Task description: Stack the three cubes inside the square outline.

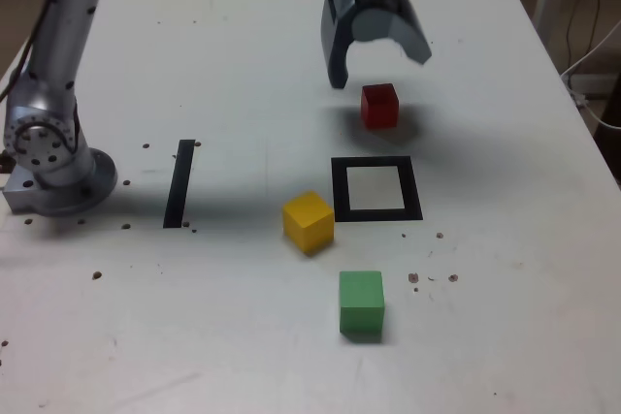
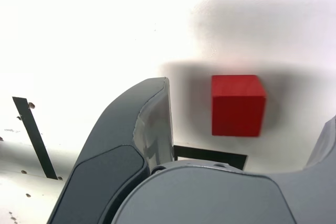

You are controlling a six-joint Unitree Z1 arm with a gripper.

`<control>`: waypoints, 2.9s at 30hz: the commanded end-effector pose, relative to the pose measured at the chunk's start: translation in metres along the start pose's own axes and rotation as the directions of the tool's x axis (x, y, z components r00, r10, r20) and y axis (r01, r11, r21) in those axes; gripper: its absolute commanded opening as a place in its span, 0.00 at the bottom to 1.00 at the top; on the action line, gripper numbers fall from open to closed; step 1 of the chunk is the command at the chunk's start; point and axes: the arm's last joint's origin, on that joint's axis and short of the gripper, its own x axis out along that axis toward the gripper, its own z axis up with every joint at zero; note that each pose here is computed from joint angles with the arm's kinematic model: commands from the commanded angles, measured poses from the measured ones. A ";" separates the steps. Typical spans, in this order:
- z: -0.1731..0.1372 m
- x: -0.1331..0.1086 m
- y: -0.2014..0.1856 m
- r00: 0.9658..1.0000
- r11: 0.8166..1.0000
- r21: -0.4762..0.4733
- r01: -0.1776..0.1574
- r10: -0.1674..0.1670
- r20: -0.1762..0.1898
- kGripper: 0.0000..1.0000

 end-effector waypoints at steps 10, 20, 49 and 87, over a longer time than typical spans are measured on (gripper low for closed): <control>0.016 0.035 -0.008 0.999 0.999 0.019 0.034 -0.033 -0.038 0.91; 0.020 0.033 -0.008 0.999 0.999 0.034 0.033 -0.033 0.001 0.73; 0.011 0.013 -0.019 0.992 0.997 0.073 -0.006 -0.004 0.125 0.11; -0.014 0.033 -0.139 0.996 0.998 0.061 -0.004 -0.001 0.085 0.14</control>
